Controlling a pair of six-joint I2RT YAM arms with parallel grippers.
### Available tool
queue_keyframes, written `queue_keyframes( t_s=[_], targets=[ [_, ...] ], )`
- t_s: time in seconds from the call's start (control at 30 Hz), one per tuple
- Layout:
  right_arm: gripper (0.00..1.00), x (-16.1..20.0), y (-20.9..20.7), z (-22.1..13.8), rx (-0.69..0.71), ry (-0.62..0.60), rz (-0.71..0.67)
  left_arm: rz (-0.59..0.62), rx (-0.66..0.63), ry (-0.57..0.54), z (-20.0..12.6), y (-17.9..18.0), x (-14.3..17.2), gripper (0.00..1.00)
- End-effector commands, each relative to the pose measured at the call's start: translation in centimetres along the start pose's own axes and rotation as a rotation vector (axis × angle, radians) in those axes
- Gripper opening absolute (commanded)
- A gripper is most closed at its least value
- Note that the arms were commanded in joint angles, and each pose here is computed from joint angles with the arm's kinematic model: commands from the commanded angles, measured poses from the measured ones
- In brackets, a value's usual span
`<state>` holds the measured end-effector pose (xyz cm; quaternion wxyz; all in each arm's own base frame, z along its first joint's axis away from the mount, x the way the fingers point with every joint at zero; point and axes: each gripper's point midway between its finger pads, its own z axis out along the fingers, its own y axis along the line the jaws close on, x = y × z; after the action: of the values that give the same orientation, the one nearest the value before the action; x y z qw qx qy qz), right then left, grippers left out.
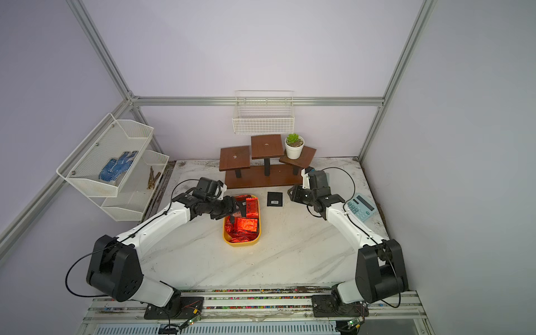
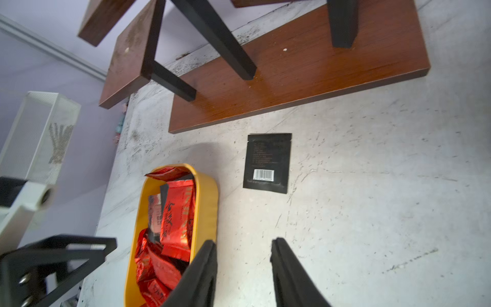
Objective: Take the tea bags out of the storage box
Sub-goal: Place the tea bag at the center of the board, then pick up the tea bag from the storage box.
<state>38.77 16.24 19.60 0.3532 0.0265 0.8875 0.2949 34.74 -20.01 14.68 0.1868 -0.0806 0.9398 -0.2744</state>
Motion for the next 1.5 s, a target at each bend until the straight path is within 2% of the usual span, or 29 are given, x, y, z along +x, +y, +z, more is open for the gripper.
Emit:
queue_keyframes(
  t_s=[0.0, 0.13, 0.17, 0.33, 0.7, 0.8, 0.97, 1.1, 1.23, 1.47],
  targets=[
    [0.4, 2.6, 1.2, -0.9, -0.029, 0.056, -0.026, 0.052, -0.008, -0.02, 0.6, -0.9, -1.4, 0.64],
    [0.4, 5.3, 2.7, -1.1, -0.06, 0.106, -0.059, 0.075, -0.018, 0.001, 2.4, -1.5, -2.0, 0.6],
    [0.4, 5.9, 2.9, -1.1, -0.066, 0.119, -0.061, 0.084, -0.024, 0.003, 2.9, -1.5, -2.2, 0.56],
    [0.4, 7.9, 2.7, -0.8, -0.075, 0.154, -0.051, 0.12, -0.037, 0.042, 4.9, -2.2, -2.4, 0.49],
    [0.4, 8.2, 2.6, -0.6, -0.085, 0.159, -0.05, 0.158, -0.103, 0.073, 7.3, -1.6, -2.2, 0.46],
    [0.39, 8.3, 2.5, -0.5, -0.084, 0.164, -0.046, 0.163, -0.101, 0.082, 7.6, -1.7, -2.0, 0.35],
    [0.39, 8.4, 2.4, -0.4, -0.079, 0.165, -0.044, 0.165, -0.08, 0.084, 7.5, -2.2, -2.0, 0.12],
    [0.39, 8.4, 2.3, -0.5, -0.078, 0.164, -0.045, 0.167, -0.069, 0.078, 7.0, -2.5, -2.2, 0.0],
    [0.39, 8.2, 2.4, -0.7, -0.078, 0.154, -0.048, 0.173, -0.071, 0.069, 6.1, -2.8, -2.3, 0.0],
    [0.39, 7.0, 2.8, -1.6, -0.073, 0.119, -0.058, 0.199, -0.074, 0.028, 2.7, -4.0, -3.0, 0.0]
  ],
)
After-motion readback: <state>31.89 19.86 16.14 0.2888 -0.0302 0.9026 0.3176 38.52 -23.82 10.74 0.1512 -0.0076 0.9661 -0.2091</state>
